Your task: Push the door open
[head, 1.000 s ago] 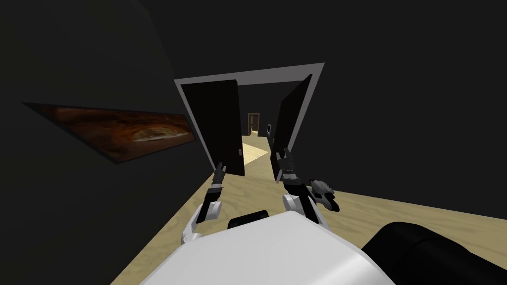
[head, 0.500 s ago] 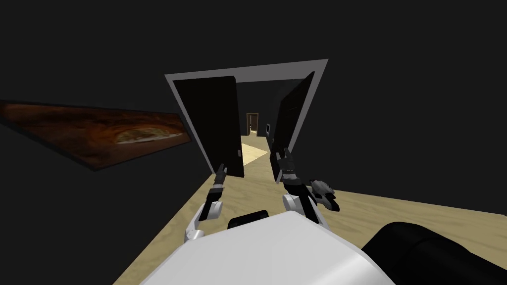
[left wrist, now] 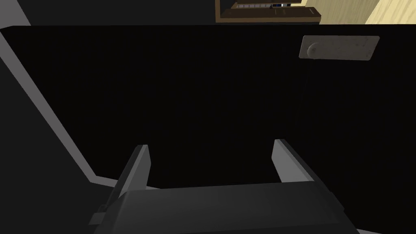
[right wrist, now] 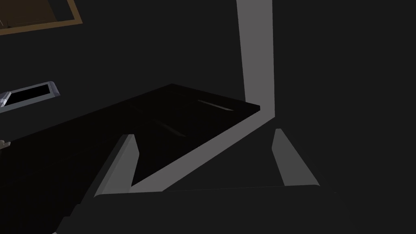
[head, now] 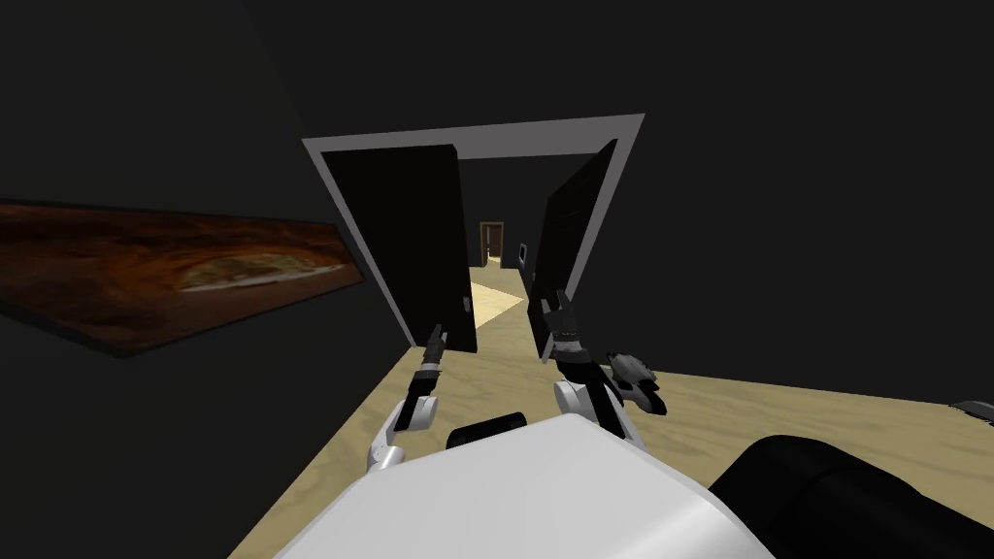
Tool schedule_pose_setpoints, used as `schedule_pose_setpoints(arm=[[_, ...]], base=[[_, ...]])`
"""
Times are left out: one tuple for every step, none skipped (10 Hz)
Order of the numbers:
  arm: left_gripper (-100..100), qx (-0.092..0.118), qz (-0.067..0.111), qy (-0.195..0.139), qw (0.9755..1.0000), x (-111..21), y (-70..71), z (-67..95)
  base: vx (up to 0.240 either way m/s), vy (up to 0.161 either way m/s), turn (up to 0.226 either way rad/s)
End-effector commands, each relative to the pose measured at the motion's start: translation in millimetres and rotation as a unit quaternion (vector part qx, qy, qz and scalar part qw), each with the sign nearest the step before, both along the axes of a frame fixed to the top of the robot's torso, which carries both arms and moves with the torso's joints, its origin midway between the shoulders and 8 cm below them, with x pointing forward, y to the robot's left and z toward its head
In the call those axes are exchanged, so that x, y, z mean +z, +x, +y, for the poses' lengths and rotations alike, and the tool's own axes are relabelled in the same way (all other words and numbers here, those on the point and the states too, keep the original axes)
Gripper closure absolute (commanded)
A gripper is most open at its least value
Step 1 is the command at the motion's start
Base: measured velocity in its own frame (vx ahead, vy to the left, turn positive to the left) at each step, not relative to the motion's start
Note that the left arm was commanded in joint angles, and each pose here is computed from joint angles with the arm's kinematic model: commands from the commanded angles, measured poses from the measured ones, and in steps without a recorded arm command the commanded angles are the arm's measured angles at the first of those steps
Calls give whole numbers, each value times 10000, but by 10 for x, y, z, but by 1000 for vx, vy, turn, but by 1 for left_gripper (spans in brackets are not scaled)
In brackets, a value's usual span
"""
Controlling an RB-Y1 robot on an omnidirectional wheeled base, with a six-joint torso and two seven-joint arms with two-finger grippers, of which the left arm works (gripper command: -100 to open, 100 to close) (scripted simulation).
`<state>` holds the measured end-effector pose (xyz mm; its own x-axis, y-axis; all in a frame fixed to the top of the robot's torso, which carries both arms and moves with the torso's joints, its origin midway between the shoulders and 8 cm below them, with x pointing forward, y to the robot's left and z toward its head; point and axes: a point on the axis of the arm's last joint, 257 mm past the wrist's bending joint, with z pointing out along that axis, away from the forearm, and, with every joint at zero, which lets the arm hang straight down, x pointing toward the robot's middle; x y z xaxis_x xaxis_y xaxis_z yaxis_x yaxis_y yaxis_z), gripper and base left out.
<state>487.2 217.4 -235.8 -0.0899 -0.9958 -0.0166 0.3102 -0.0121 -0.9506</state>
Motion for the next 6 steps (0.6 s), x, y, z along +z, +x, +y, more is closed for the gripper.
schedule_pose_setpoints(arm=[[-100,-12,101,0,9999,-116,14,-9],[-100,-18,164,-1,9999,-184,26,-10],[-100,-24,226,0,9997,-252,37,-11],[-100,-30,286,0,9996,-315,47,-12],[-100,-35,345,0,9994,-378,55,-13],[-100,-39,403,0,9992,-440,63,-13]], base=[[99,32,-66],[92,23,-76],[97,17,-59],[95,22,-56],[105,26,-47],[88,36,-58]])
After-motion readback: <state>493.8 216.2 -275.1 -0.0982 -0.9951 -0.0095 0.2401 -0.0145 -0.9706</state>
